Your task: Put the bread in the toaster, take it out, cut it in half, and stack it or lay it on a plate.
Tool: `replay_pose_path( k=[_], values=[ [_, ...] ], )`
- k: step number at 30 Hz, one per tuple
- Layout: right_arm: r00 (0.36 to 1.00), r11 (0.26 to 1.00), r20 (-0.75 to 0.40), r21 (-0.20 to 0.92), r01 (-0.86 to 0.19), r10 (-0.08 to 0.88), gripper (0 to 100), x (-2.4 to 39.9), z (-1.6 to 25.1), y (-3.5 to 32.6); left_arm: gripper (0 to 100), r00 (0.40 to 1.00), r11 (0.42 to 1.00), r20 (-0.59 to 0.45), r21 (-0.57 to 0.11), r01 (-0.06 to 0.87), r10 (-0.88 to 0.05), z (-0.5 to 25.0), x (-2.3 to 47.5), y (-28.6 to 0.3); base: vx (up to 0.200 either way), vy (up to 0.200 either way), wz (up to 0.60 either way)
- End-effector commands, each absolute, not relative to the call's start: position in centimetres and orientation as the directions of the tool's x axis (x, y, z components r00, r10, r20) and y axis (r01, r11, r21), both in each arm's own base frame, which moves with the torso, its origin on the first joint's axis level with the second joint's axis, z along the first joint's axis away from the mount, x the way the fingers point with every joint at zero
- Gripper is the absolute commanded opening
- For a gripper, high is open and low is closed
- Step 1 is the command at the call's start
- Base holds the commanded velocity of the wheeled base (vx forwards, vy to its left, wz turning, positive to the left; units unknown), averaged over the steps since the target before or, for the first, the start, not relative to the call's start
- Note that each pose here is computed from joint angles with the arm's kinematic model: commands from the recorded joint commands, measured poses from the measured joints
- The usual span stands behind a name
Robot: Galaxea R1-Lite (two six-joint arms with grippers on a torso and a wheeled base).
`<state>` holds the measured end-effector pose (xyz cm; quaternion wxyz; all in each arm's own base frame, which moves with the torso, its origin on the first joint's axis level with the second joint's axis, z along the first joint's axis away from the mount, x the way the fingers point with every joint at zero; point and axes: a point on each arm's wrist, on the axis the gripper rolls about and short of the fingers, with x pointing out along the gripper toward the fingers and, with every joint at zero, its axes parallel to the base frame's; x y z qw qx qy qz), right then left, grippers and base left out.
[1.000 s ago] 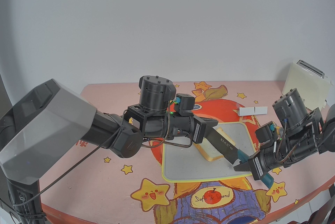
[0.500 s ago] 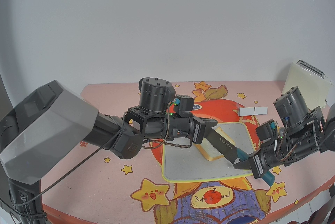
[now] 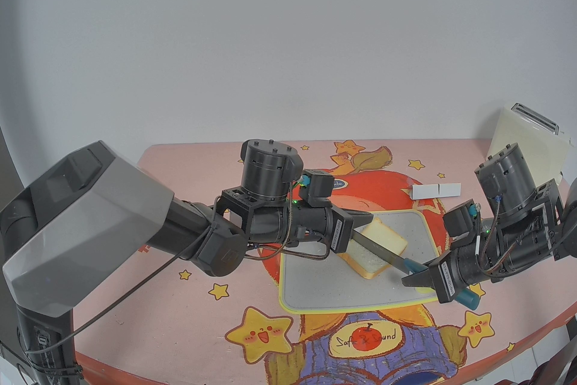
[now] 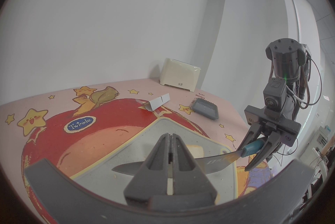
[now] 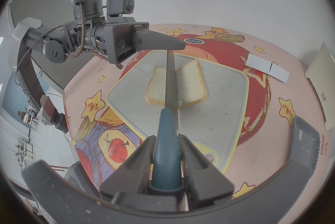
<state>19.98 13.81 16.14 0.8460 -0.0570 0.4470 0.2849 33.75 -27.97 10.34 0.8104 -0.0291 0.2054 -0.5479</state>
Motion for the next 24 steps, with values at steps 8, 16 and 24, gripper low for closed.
replay_pose_path(
  k=[8, 16, 24],
  values=[
    [0.437, 0.837, -0.792, 0.163, -0.523, 0.427, 0, 20.1, 16.0, 13.7, 0, 0.361, 0.383, -0.139, -0.205, 0.9, -0.922, 13.6, 34.8, -28.4, 0.0, 0.0, 0.0],
    [0.438, 0.832, -0.783, 0.174, -0.527, 0.441, 0, 20.2, 16.3, 13.7, 0, 0.387, 0.385, -0.016, -0.147, 0.911, -0.922, 19.9, 32.7, -26.6, 0.0, 0.0, 0.0],
    [0.445, 0.832, -0.774, 0.183, -0.523, 0.45, 0, 20.3, 16.6, 13.7, 0, 0.388, 0.392, -0.057, -0.165, 0.905, -0.92, 18.9, 32.0, -26.0, 0.0, 0.0, 0.0]
  ],
)
